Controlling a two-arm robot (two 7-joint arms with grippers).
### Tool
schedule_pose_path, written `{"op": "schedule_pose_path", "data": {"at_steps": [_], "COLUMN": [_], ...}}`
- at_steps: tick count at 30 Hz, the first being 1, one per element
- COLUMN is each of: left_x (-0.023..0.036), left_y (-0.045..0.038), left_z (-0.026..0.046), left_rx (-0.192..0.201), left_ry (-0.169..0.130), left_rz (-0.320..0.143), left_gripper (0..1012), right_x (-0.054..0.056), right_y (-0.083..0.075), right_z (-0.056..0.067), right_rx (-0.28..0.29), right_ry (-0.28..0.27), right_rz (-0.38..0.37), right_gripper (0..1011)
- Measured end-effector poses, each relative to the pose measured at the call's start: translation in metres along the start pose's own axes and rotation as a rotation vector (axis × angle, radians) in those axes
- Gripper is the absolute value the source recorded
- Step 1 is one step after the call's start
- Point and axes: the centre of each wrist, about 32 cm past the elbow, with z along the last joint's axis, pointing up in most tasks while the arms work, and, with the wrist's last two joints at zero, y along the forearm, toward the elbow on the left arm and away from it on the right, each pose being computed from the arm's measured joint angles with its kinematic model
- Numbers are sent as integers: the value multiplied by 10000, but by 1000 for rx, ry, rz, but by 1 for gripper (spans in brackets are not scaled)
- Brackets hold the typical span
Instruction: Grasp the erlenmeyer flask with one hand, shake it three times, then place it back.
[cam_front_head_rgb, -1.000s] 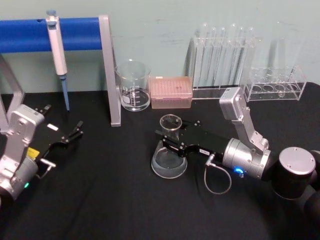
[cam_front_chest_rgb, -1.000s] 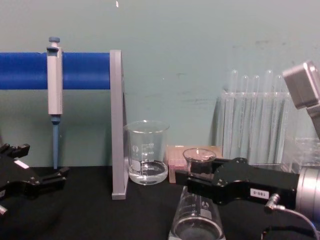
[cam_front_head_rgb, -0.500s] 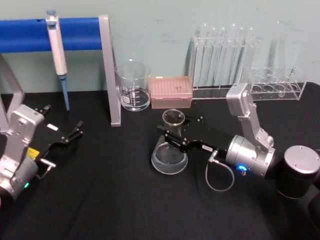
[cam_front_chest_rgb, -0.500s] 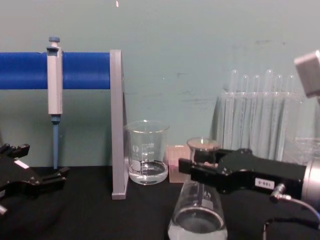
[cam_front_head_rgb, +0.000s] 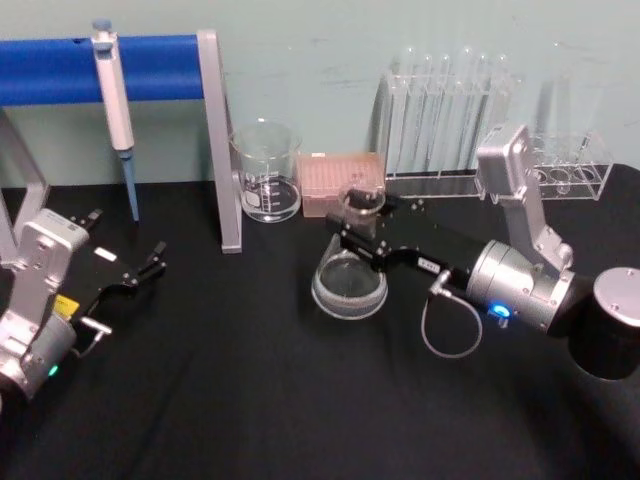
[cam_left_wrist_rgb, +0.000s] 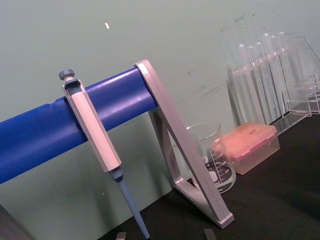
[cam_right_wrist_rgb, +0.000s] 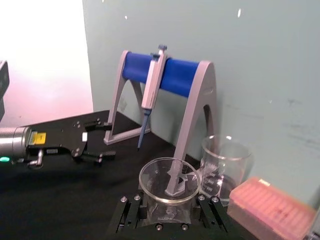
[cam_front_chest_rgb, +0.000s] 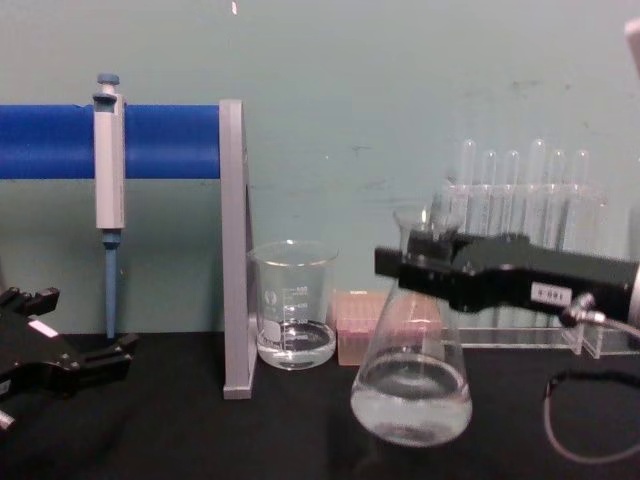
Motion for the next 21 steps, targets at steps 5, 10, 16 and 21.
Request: {"op": "schedule_pose_path", "data": {"at_steps": [5,10,16,21], "left_x": [0,0,0,0], "left_y": [0,0,0,0], "left_z": [0,0,0,0], "left_rx": [0,0,0,0], "left_ry": [0,0,0,0], "left_rz": [0,0,0,0], "left_gripper": [1001,1001,1001,1001], "right_x": [-19,-41,-51,-51], "right_y": [-22,-38,-56,-58], "right_z": [106,191,243,259], "right_rx": [20,35,45,50], "right_ry": [-12,-22,-24,-24], "right_rz": [-11,-16,-25,-34], "right_gripper": [449,449,449,449]}}
